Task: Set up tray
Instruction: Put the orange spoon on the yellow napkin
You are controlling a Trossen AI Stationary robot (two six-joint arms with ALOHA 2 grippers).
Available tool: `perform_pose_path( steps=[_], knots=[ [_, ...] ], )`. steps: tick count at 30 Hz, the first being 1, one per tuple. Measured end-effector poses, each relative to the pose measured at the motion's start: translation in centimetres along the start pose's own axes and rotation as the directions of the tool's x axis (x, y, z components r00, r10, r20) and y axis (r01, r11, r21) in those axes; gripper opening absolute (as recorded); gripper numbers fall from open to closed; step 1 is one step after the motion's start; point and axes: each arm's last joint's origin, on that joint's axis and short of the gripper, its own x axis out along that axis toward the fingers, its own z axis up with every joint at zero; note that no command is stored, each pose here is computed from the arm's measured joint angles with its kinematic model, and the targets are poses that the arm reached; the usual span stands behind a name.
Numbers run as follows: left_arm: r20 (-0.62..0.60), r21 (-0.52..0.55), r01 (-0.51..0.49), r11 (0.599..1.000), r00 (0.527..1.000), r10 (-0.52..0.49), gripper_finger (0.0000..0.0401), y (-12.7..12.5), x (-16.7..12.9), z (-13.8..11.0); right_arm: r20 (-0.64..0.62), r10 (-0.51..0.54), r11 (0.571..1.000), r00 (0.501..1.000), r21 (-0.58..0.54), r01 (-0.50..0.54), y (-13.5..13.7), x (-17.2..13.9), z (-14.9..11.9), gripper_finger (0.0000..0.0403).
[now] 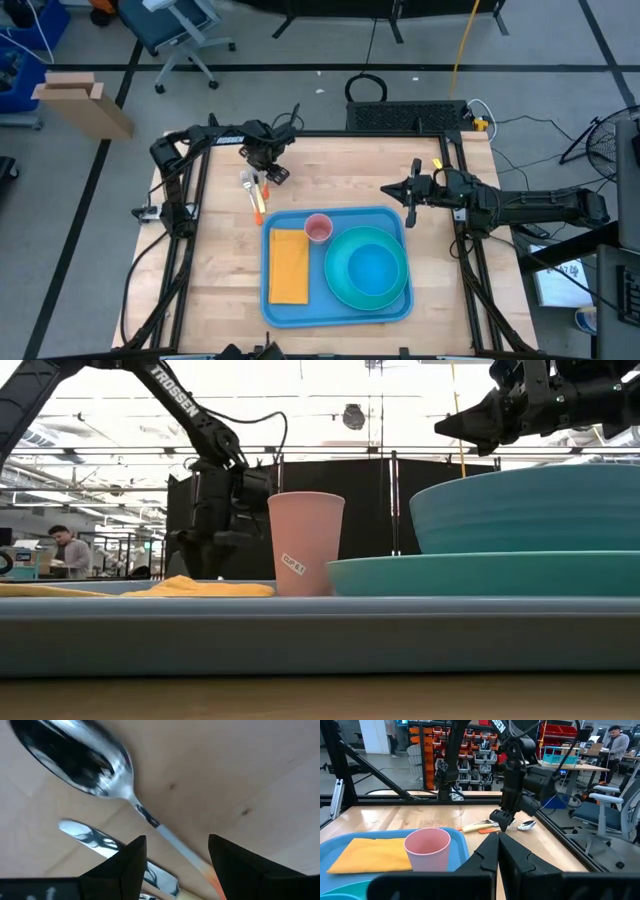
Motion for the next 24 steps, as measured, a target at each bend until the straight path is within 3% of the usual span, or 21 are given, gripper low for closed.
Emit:
perform_pose_path(
  steps=[8,11,18,24],
  knots=[
    [-0.029,0.016,0.0,1.0,1.0,0.001,0.0208,-0.2,1.7,0.6,0.0,0.001,1.0,1.0,-0.007,-0.001,0.0,0.0,0.0,0.0],
    [-0.028,0.023,0.014,1.0,1.0,-0.014,0.0169,-0.2,1.7,0.6,0.0,0.001,1.0,1.0,-0.007,-0.001,0.0,0.0,0.0,0.0],
    [-0.009,0.066,0.033,0.997,0.999,-0.032,0.0022,-0.4,1.8,0.8,0.0,0.001,1.0,1.0,-0.008,-0.001,0.0,0.0,0.0,0.0],
    [0.0,0.116,0.028,0.993,1.0,-0.028,0.0016,-0.4,1.8,0.9,0.0,0.001,1.0,1.0,-0.011,-0.001,0.0,0.0,0.0,0.0]
  ],
)
